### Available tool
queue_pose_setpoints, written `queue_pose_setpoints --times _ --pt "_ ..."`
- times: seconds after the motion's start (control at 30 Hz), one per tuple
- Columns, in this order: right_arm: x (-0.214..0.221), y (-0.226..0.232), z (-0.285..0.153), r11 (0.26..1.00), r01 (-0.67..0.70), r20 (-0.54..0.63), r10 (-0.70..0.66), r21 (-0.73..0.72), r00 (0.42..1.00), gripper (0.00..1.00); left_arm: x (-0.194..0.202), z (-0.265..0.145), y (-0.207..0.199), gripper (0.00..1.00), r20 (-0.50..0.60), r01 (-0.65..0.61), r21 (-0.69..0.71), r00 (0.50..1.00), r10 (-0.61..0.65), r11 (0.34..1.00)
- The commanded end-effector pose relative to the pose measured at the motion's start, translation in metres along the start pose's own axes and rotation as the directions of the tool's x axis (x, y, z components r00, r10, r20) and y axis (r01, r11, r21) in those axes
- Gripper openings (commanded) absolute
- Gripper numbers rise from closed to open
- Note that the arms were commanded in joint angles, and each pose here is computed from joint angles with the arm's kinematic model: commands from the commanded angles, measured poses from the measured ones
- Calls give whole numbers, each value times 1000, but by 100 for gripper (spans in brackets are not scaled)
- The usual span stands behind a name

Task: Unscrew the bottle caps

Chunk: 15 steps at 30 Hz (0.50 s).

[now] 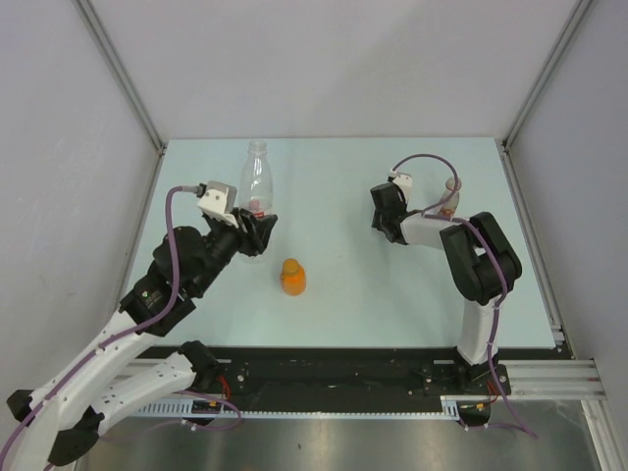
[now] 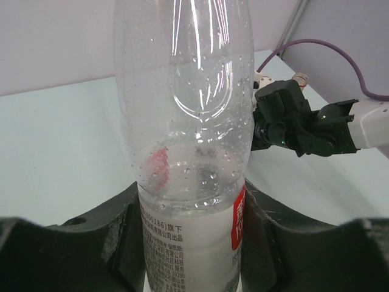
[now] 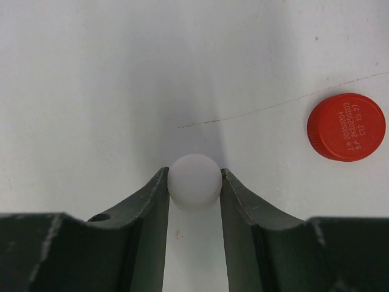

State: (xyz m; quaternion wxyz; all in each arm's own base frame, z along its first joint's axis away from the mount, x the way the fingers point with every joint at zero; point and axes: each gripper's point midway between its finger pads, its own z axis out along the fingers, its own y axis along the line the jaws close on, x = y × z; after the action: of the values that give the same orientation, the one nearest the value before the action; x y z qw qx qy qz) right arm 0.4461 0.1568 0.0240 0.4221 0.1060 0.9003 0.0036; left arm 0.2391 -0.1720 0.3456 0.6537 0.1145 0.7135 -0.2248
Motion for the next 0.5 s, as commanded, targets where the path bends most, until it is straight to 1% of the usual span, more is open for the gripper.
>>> queue_pose_setpoints --times 0.0,0.13,0.17,0.23,0.27,0.43,0.47 --pt "2 2 6 1000 -3 -20 3 5 1000 1 -5 3 4 6 24 9 -23 1000 -8 1000" --pt "7 0 6 1000 6 -38 -6 9 999 6 -4 4 3 8 19 8 -21 1000 -7 1000" --pt "9 0 6 1000 11 -45 -11 8 999 10 -4 4 3 9 19 8 -20 1000 -7 1000" --pt "8 1 6 1000 13 -41 -12 6 999 13 -3 4 1 9 18 10 -13 1000 -10 1000" --pt "8 1 5 1000 15 -44 -14 3 999 16 -3 4 1 10 16 10 -11 1000 -10 1000" --pt "6 2 4 1000 20 -41 -21 -6 999 25 -1 4 1 11 12 12 -10 1000 -12 1000" --pt "6 2 4 1000 23 -42 -23 -5 999 28 -2 4 1 12 14 13 -9 1000 -13 1000"
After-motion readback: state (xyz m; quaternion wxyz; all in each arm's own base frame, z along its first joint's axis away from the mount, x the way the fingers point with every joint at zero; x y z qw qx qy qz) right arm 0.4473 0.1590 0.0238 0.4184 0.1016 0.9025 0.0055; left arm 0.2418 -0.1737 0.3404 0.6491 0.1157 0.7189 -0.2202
